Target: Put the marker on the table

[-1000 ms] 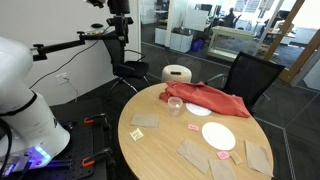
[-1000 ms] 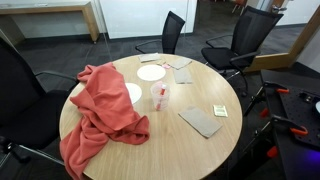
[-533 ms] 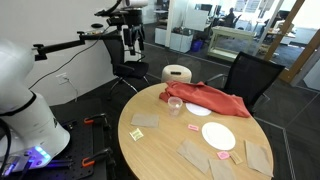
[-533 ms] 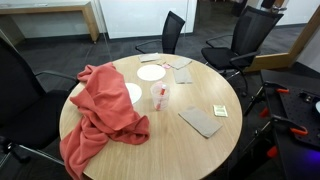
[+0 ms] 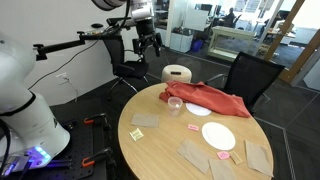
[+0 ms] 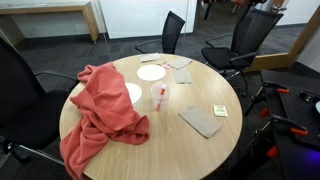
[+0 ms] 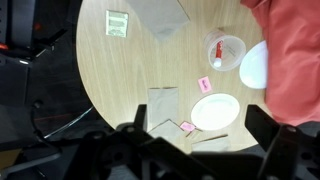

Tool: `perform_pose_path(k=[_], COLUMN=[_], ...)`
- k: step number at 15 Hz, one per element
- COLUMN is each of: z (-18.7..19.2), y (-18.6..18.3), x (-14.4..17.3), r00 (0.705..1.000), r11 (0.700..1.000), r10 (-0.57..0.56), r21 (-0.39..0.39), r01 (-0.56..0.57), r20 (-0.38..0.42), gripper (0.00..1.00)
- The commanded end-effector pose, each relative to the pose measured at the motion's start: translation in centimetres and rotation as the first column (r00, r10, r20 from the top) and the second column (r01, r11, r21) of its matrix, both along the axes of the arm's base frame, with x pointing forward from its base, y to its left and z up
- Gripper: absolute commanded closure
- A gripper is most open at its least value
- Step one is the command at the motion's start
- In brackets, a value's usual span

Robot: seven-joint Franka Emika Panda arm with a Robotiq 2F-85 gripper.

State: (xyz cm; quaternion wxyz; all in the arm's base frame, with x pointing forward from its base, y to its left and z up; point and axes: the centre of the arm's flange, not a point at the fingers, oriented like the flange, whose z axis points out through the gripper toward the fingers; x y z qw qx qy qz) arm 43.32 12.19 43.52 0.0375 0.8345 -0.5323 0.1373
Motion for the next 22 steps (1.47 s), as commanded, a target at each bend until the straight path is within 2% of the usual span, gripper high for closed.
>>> perform_pose_path(k=[1, 3, 7, 9, 13, 17, 22], z=[-0.9, -0.9, -1.1, -1.5, -2.7, -4.5, -6.9], y=[-0.5, -0.8, -1.3, -1.0, -0.8, -1.2, -2.8], x=[1.8, 0.6, 1.0, 1.5, 2.7, 4.4, 7.7], r00=[0.989, 0.995, 0.993, 0.986, 0.950, 0.917, 0.911], r11=[0.989, 0.995, 0.993, 0.987, 0.954, 0.916, 0.897], r10=[-0.143, -0.100, -0.116, -0.158, -0.299, -0.392, -0.411], r21=[-0.018, -0.026, -0.033, -0.014, 0.051, 0.125, 0.188], r01=[0.143, 0.101, 0.116, 0.159, 0.295, 0.382, 0.400], r20=[0.046, 0.024, 0.023, 0.047, 0.091, 0.068, 0.024], gripper=[0.00, 0.00, 0.00, 0.00, 0.00, 0.00, 0.00])
